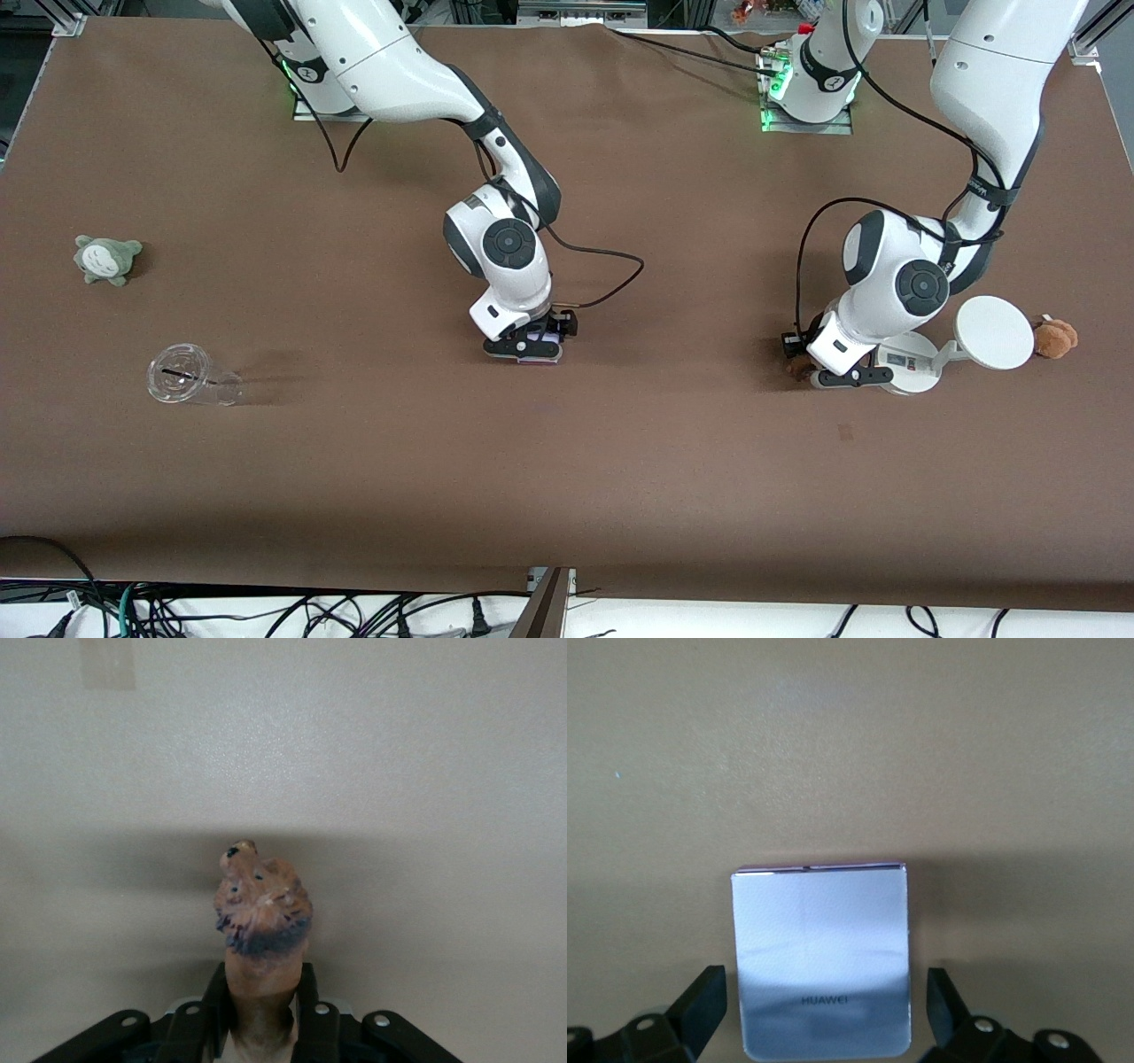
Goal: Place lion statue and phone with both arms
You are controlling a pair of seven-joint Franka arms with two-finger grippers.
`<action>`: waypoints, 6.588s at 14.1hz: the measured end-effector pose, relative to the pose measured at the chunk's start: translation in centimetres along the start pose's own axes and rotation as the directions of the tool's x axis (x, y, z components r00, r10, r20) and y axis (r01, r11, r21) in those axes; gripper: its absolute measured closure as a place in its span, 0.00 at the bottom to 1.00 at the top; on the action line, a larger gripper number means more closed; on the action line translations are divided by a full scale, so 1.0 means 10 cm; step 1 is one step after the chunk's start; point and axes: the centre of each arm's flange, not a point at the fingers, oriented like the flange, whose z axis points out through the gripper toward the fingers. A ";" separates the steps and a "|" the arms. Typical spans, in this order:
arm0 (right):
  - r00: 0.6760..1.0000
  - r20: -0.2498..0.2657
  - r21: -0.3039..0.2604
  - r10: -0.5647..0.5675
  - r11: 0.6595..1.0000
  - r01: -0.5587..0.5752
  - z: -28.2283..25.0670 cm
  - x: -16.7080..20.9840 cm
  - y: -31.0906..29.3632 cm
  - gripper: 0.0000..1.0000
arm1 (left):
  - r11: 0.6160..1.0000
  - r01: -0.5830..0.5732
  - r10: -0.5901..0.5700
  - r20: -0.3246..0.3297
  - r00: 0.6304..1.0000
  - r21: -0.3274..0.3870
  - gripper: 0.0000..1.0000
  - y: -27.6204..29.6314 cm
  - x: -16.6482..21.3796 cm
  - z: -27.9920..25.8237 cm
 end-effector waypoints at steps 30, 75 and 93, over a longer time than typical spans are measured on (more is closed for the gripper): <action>0.990 0.132 -0.147 -0.050 0.987 0.069 -0.85 1.61 2.98 0.17 | 0.986 -0.015 -0.036 0.300 0.953 0.166 0.00 0.11 -0.35 -3.04; 0.953 0.258 -0.065 -0.159 0.981 0.181 -3.75 1.44 3.85 0.00 | 0.999 0.028 -0.028 -0.031 0.999 0.019 0.00 -0.64 -0.77 -4.55; 0.964 0.205 -0.026 -0.170 0.983 0.179 -4.57 0.75 4.12 0.00 | 0.994 0.017 -0.017 0.001 1.000 0.106 0.00 -0.58 -0.61 -4.28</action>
